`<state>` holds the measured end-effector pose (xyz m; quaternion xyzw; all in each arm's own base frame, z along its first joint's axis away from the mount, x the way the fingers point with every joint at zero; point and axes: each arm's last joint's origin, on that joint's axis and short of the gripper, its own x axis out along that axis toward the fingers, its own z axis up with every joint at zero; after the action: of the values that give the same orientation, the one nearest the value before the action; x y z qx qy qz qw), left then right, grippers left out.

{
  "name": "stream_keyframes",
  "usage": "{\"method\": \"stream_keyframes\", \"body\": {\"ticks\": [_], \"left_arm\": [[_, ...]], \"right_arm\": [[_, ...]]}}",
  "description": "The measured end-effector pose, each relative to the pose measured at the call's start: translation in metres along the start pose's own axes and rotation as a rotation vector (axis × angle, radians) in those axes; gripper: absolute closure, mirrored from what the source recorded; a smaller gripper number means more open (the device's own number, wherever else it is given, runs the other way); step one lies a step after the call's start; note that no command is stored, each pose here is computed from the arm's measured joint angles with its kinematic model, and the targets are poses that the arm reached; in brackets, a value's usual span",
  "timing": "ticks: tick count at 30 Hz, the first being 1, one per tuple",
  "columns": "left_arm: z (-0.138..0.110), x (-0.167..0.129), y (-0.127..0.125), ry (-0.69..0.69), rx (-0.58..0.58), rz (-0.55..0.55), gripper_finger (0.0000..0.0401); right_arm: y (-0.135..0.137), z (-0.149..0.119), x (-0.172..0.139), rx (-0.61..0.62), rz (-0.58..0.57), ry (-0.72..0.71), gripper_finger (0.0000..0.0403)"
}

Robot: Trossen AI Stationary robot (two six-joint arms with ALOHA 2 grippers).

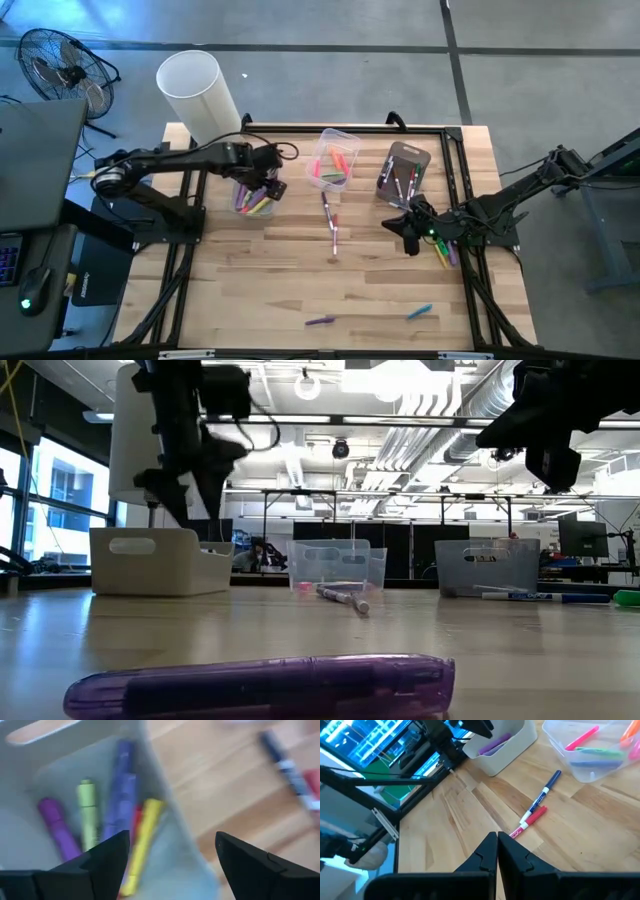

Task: Pick & Place Markers
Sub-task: Put the green highlighter into the gray bin

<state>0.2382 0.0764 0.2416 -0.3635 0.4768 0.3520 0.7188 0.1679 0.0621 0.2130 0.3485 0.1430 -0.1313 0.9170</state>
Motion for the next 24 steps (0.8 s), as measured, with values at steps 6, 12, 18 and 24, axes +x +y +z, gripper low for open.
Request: {"method": "stream_keyframes", "body": {"ticks": [6, 12, 18, 24], "left_arm": [[-0.008, -0.027, -0.039, -0.168, 0.091, -0.115, 0.0106], [-0.032, -0.047, -0.078, -0.303, 0.254, -0.24, 0.0128], [-0.055, -0.051, -0.088, -0.295, 0.4, -0.238, 0.0236], [-0.069, -0.053, -0.092, -0.278, 0.6, -0.232, 0.0388]], "right_arm": [[0.0, -0.001, 0.0, -0.024, 0.016, 0.022, 0.0398], [0.001, -0.001, 0.0, -0.022, 0.034, 0.045, 0.0402], [0.002, 0.001, 0.0, 0.024, 0.034, 0.008, 0.0402], [0.011, 0.01, -0.001, 0.048, 0.031, -0.059, 0.0403]]}}
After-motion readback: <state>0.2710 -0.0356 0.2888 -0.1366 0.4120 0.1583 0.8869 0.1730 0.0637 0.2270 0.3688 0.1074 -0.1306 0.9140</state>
